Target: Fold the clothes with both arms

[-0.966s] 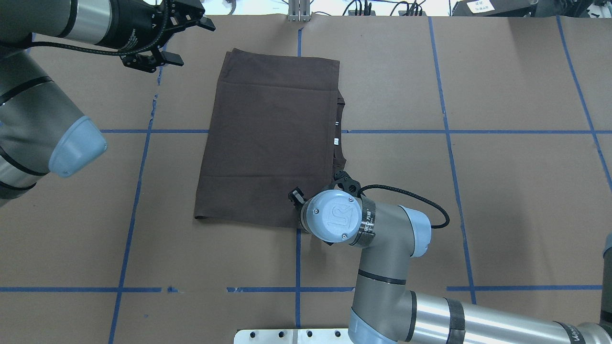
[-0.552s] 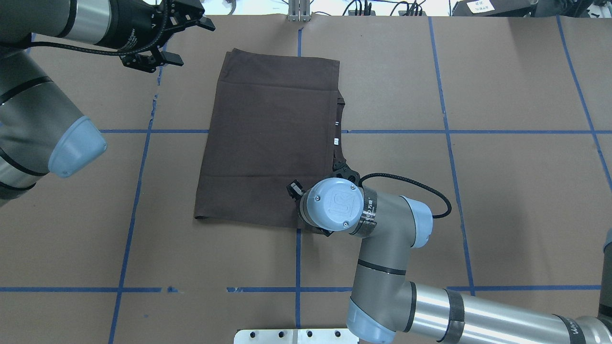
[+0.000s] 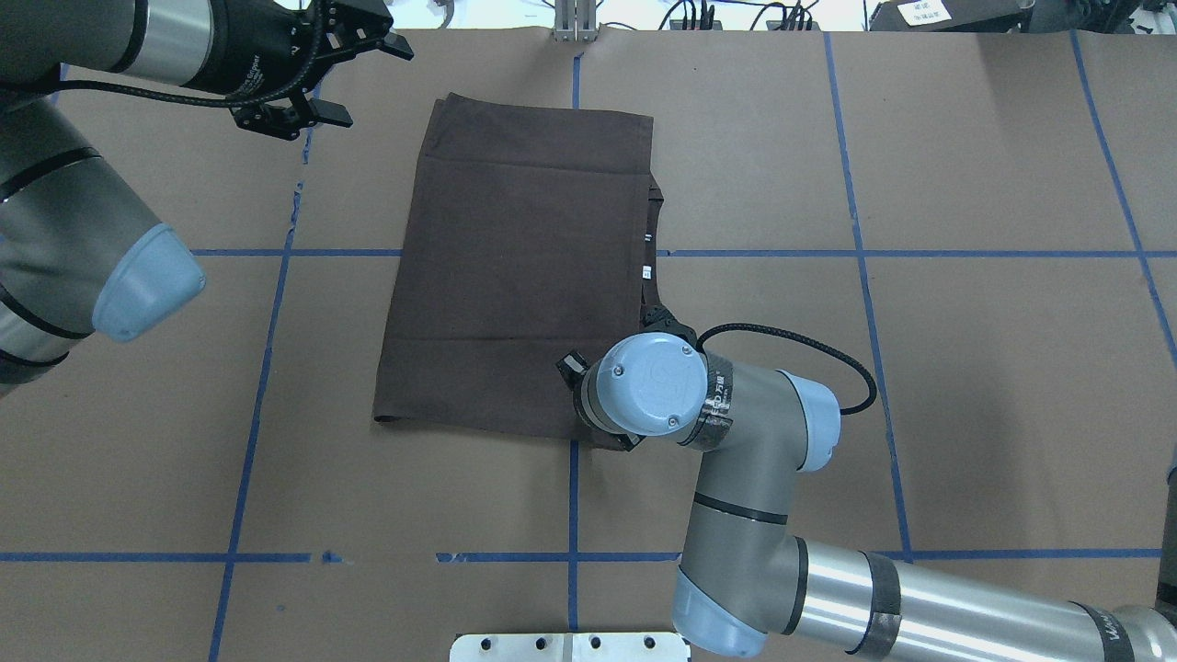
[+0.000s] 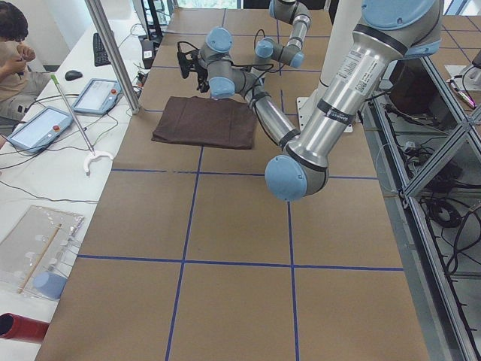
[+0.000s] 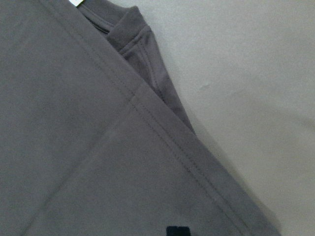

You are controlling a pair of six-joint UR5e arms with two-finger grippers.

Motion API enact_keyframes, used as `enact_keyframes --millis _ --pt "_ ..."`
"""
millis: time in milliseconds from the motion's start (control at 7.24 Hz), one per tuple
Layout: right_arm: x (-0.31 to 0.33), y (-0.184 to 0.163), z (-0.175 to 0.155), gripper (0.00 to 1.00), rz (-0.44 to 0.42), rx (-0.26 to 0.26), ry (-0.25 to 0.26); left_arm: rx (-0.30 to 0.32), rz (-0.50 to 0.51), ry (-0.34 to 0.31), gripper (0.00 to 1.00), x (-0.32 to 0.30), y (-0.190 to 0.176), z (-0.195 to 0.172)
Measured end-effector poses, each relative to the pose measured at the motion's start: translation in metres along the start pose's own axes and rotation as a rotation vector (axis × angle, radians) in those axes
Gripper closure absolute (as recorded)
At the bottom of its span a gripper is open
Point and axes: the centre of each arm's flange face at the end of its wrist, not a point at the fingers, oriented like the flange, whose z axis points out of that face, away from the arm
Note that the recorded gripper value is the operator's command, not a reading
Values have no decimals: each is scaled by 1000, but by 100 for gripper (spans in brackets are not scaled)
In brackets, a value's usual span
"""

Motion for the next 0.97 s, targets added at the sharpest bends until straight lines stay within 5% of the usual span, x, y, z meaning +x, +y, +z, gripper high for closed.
enact_keyframes --millis 276,966 --pt "-1 0 1 20 8 16 18 0 -1 2 2 1 1 -1" --pt "-2 7 18 25 9 32 48 -1 -19 6 2 2 2 -3"
